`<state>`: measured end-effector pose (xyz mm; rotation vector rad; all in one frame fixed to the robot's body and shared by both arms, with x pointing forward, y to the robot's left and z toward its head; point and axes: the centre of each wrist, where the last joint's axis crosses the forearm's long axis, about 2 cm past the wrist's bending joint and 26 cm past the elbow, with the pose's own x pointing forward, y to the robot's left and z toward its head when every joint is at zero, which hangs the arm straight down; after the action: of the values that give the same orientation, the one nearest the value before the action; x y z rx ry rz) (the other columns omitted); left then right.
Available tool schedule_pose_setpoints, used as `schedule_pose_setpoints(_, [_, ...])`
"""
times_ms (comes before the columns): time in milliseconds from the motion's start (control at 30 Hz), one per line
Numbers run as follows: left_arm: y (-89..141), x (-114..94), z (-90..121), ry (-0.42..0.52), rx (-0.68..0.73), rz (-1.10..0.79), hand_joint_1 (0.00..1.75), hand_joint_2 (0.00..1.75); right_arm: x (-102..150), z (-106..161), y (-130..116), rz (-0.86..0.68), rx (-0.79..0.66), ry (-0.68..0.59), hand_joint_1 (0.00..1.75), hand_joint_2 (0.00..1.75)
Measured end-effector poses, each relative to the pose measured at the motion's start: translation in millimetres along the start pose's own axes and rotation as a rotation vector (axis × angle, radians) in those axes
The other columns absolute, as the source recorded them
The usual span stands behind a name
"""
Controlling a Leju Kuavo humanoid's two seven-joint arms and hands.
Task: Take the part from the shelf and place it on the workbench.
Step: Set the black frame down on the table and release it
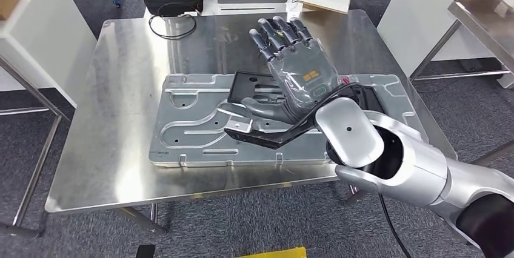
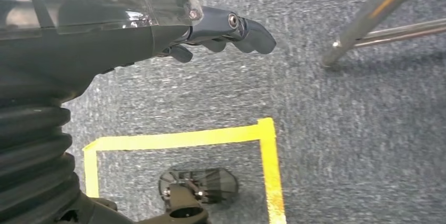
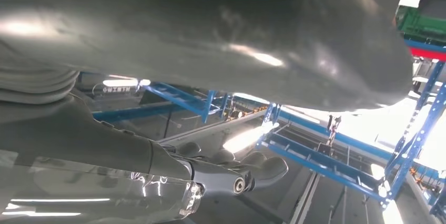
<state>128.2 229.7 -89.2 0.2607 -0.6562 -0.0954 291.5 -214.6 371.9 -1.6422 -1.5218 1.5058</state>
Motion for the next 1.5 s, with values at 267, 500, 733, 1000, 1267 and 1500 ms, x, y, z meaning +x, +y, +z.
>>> schedule_pose_setpoints(267, [-0.3, 0.0, 0.1, 0.001, -0.001, 0.001, 0.00, 1.75, -2.2, -2.2, -3.9, 0.005, -0.013, 0.005, 0.00, 0.00])
schedule_pose_setpoints(500, [0.0, 0.2, -0.1, 0.002, -0.001, 0.001, 0.00, 1.75, -2.4, -2.4, -4.2, 0.011, -0.008, 0.005, 0.00, 0.00])
schedule_pose_setpoints(733, [1.2, 2.1, -1.3, -0.001, 0.001, 0.001, 0.00, 1.75, -3.7, -2.8, -6.1, 0.013, -0.011, 0.009, 0.00, 0.00])
schedule_pose_setpoints(1000, [2.1, 3.2, -2.1, -0.002, 0.003, 0.001, 0.00, 1.75, -6.5, -3.0, -6.9, 0.014, -0.012, 0.019, 0.00, 0.00])
schedule_pose_setpoints(1267, [2.6, 3.3, -2.4, -0.002, 0.004, 0.000, 0.00, 1.75, -7.9, -3.9, -9.8, 0.014, -0.023, 0.022, 0.00, 0.00])
schedule_pose_setpoints(1500, [2.9, 2.8, -2.3, 0.002, 0.003, -0.001, 0.00, 1.75, -6.8, -2.5, -7.2, 0.010, -0.015, 0.019, 0.00, 0.00])
